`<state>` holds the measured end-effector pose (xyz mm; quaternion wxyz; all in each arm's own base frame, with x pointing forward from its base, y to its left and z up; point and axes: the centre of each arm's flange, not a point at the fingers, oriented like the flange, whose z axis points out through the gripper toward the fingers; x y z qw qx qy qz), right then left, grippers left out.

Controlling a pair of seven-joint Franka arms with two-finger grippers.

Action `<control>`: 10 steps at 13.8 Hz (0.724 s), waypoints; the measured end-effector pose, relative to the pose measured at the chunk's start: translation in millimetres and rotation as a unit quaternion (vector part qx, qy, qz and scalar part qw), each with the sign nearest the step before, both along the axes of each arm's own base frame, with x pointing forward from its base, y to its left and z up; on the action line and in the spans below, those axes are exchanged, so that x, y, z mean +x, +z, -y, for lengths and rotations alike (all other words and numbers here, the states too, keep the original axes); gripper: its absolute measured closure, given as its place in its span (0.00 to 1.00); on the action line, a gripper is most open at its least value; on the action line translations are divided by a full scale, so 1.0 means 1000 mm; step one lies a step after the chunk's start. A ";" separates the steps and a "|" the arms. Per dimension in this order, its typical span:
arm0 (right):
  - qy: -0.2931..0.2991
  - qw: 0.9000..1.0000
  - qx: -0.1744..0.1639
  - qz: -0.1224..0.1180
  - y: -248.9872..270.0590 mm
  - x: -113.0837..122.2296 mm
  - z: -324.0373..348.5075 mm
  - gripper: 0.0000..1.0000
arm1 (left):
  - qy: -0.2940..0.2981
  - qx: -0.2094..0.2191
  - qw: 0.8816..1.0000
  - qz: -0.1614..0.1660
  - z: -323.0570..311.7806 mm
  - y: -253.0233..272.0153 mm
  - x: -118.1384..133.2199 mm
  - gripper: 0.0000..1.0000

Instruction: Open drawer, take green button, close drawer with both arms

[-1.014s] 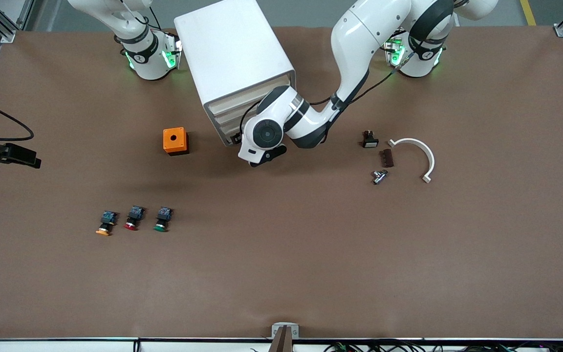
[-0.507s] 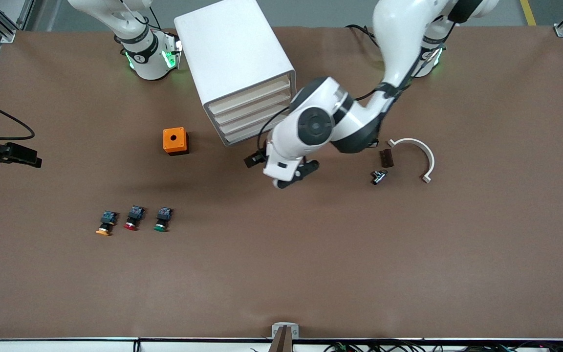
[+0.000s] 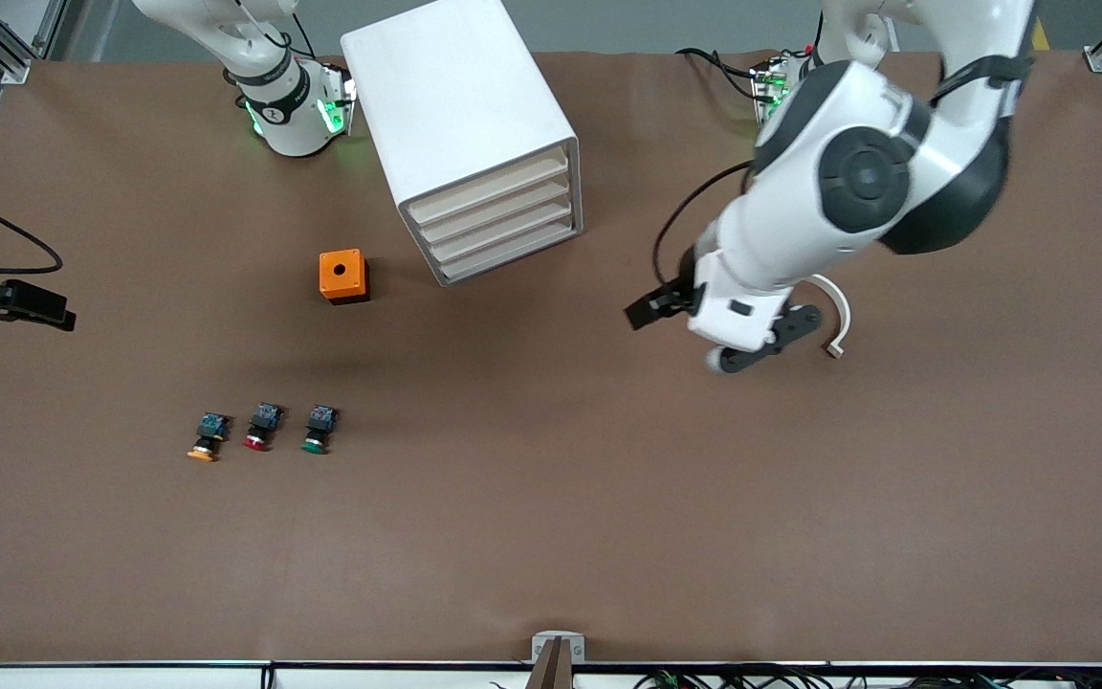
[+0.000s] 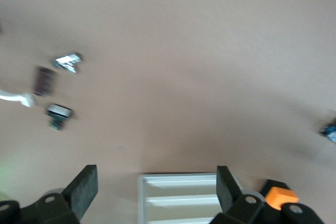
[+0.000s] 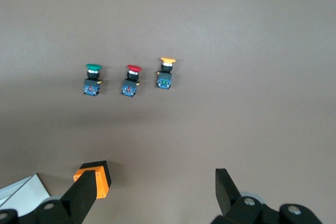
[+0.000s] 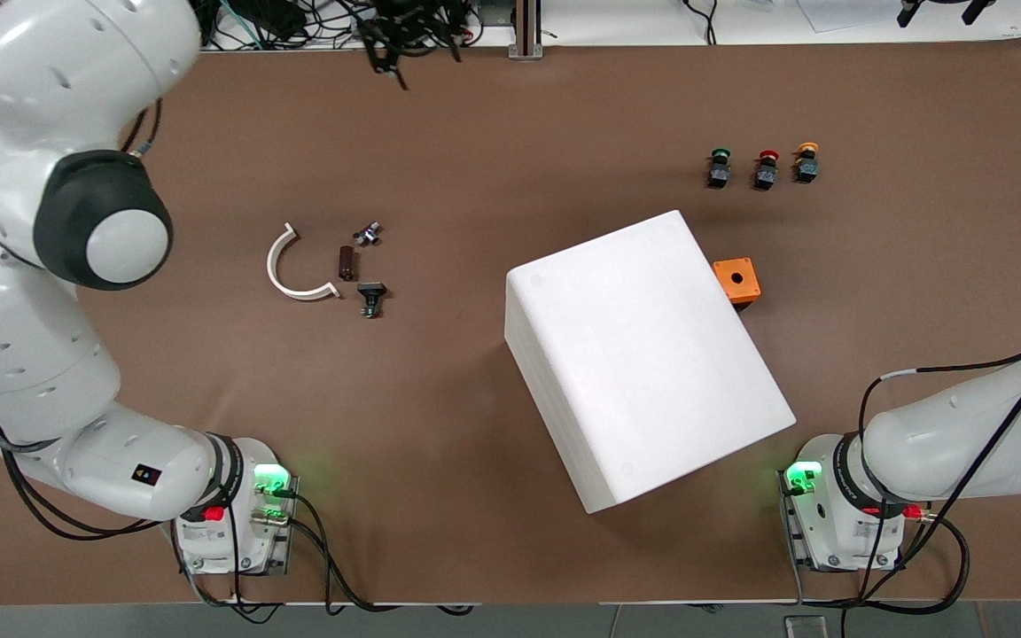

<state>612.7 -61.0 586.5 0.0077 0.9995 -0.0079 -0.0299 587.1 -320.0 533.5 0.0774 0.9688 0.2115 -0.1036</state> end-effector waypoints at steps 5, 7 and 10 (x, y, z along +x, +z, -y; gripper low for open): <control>-0.015 1.000 0.006 -0.014 0.023 -0.019 0.019 0.00 | -0.072 0.007 0.997 0.005 -0.121 0.031 0.019 0.00; -0.015 1.000 0.009 -0.011 0.036 -0.032 0.019 0.00 | -0.095 0.026 0.995 0.008 -0.145 0.034 0.020 0.00; -0.009 1.000 0.014 0.001 0.053 -0.055 0.013 0.00 | -0.107 0.054 0.993 0.004 -0.159 0.025 0.022 0.00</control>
